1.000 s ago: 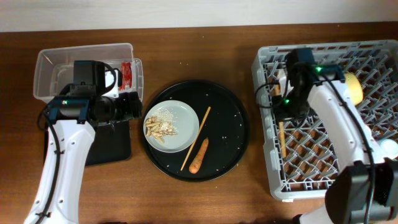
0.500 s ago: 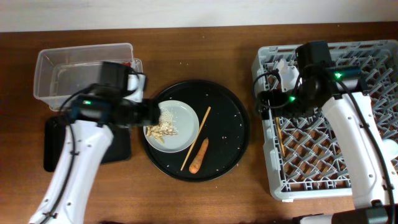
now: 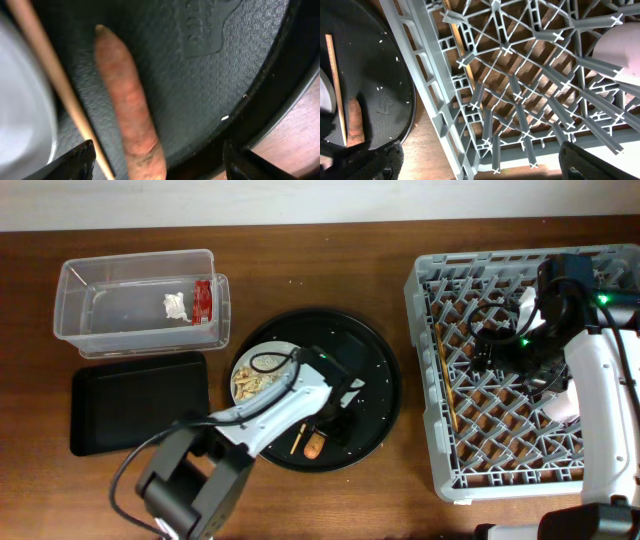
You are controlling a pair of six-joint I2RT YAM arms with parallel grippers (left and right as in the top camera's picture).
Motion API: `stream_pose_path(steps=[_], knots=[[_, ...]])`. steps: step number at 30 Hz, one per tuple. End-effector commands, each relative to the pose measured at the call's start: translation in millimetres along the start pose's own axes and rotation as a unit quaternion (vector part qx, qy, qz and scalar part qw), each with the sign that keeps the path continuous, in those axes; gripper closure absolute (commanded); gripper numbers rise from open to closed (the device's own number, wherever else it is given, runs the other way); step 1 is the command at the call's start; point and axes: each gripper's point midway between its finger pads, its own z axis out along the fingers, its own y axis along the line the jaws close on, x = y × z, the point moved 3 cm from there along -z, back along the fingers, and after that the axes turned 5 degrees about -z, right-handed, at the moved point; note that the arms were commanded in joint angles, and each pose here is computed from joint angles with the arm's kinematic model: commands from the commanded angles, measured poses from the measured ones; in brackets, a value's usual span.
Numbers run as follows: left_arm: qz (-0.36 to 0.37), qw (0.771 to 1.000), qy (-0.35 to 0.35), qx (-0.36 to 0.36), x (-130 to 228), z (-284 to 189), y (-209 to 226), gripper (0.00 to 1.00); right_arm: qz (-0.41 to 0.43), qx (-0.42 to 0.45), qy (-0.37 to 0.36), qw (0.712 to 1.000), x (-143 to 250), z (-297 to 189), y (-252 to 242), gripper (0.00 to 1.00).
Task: Sort waste into correct bins and load items into the dishwasher rack
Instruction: 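Grasp the carrot with the left gripper and place it on the black tray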
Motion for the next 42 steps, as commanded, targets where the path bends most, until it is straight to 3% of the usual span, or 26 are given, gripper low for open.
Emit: stream_pose_path(steps=[1, 4, 5, 8, 9, 10, 16, 24, 28, 31, 34, 38, 42], knots=[[0.009, 1.000, 0.000, -0.013, -6.1, 14.0, 1.7, 0.20, 0.006, 0.008, -0.004, 1.000, -1.1, -2.5, -4.0, 0.02], [0.007, 1.000, 0.017, -0.016, -4.3, 26.2, 3.2, 0.20, 0.006, 0.008, -0.004, 1.000, -1.2, -2.5, -4.1, 0.02], [0.007, 1.000, 0.019, -0.015, -4.1, 27.4, 2.9, 0.30, 0.006, 0.008, -0.004, 1.000, -1.1, -2.5, -4.0, 0.02], [0.007, 1.000, 0.019, -0.015, -4.1, 27.4, 3.0, 0.41, 0.006, 0.008, -0.004, 1.000, -1.1, -2.5, -4.1, 0.02], [0.007, 1.000, 0.019, -0.015, -4.1, 27.3, 3.0, 0.56, 0.006, 0.008, -0.004, 1.000, -1.1, -2.5, -4.1, 0.02], [0.007, 1.000, 0.019, -0.015, -4.0, 27.3, 3.0, 0.62, 0.006, 0.008, -0.004, 1.000, -1.1, -2.5, -4.1, 0.02], [0.006, 0.999, 0.027, -0.016, 0.2, 33.0, 4.6, 0.63, 0.006, 0.008, -0.003, 1.000, -0.9, -2.5, -4.1, 0.02], [0.007, 1.000, 0.020, -0.017, -5.8, 23.2, 3.1, 0.82, 0.006, 0.009, -0.002, 1.000, -0.4, -2.5, -4.2, 0.02], [0.009, 0.999, -0.016, -0.037, -23.7, -19.1, 2.7, 0.85, 0.006, 0.009, -0.002, 1.000, -0.4, -2.5, -4.3, 0.02], [0.008, 0.993, -0.093, -0.076, -39.6, -77.7, 9.7, 0.85, 0.006, 0.010, -0.002, 1.000, -0.4, -2.5, -4.7, 0.02], [-0.054, 0.976, -0.168, -0.125, -39.1, -135.7, 61.9, 0.85, 0.006, 0.010, -0.002, 1.000, -0.4, -2.5, -4.6, 0.02], [-0.214, 0.953, -0.164, -0.138, -12.2, -159.2, 162.2, 0.85, 0.006, 0.010, -0.001, 1.000, -0.1, -2.5, -4.6, 0.02], [-0.401, 0.895, -0.136, -0.142, 43.2, -163.8, 262.8, 0.84, 0.006, 0.010, -0.002, 1.000, -0.2, -2.5, -4.6, 0.02]])
